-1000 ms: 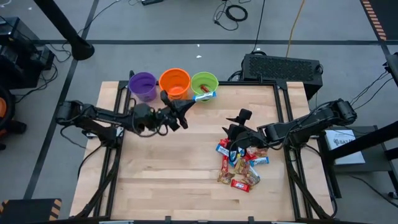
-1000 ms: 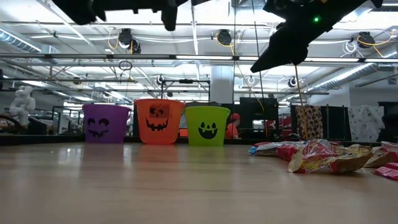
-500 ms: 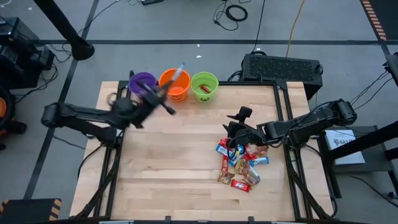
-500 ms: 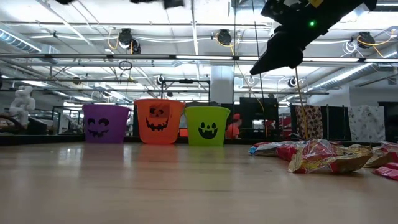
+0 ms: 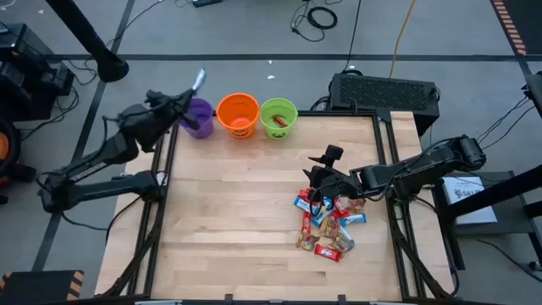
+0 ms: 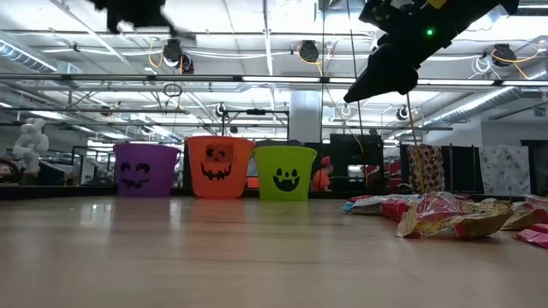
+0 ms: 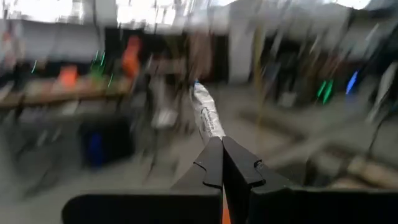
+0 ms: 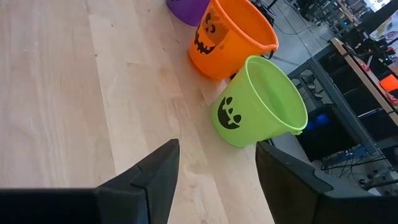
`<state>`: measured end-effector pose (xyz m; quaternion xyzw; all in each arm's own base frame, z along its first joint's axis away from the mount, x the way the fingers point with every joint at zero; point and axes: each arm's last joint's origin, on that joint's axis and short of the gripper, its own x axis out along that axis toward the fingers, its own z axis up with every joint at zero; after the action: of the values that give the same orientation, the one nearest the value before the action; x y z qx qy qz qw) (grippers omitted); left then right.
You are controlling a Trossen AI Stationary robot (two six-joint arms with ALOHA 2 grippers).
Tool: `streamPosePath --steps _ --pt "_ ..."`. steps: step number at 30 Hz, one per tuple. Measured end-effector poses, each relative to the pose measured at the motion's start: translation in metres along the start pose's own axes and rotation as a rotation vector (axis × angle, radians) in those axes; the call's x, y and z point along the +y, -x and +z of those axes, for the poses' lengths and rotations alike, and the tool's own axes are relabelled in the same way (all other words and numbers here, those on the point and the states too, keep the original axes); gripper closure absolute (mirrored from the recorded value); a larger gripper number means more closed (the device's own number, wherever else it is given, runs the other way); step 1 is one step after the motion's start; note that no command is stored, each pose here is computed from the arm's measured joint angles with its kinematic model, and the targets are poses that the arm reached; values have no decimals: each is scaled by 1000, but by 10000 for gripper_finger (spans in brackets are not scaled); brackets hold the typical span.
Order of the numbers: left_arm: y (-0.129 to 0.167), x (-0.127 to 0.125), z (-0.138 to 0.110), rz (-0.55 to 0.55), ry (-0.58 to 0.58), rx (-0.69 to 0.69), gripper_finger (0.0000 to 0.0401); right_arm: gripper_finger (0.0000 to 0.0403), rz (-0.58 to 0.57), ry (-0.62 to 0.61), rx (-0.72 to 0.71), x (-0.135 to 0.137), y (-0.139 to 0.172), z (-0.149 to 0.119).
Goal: Sort candy by brand, put in halloween buckets
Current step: Put the white chocolate bar into the violet bucket
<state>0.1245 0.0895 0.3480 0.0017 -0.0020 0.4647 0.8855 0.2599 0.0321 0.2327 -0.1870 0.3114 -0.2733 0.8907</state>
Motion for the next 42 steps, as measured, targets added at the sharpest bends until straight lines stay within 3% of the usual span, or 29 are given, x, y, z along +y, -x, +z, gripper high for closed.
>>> streamPosePath --steps 5,9,16,22,26,31,35,39,42 --pt "-19 4 -38 101 -90 321 401 200 0 16 0 0 0 0" --pt "-32 5 -57 269 -190 453 401 200 0 35 -1 0 0 0" --pt "-52 9 -88 426 -336 649 394 200 0 45 -6 0 0 1" --pt "-65 11 -104 450 -351 729 318 200 3 44 -7 0 0 1" --pt "-63 11 -101 449 -343 723 265 200 4 47 -4 0 0 0" --pt "-44 -8 -71 254 -218 635 248 200 1 73 8 -1 -1 -1" --pt "-24 -35 -57 -24 -75 508 247 200 -13 89 25 -4 -4 -2" --pt "-3 -74 -65 -334 -39 414 247 200 -24 18 41 -7 -7 -4" --pt "16 -102 -79 -553 -72 335 247 200 -28 -129 83 -7 -6 -9"
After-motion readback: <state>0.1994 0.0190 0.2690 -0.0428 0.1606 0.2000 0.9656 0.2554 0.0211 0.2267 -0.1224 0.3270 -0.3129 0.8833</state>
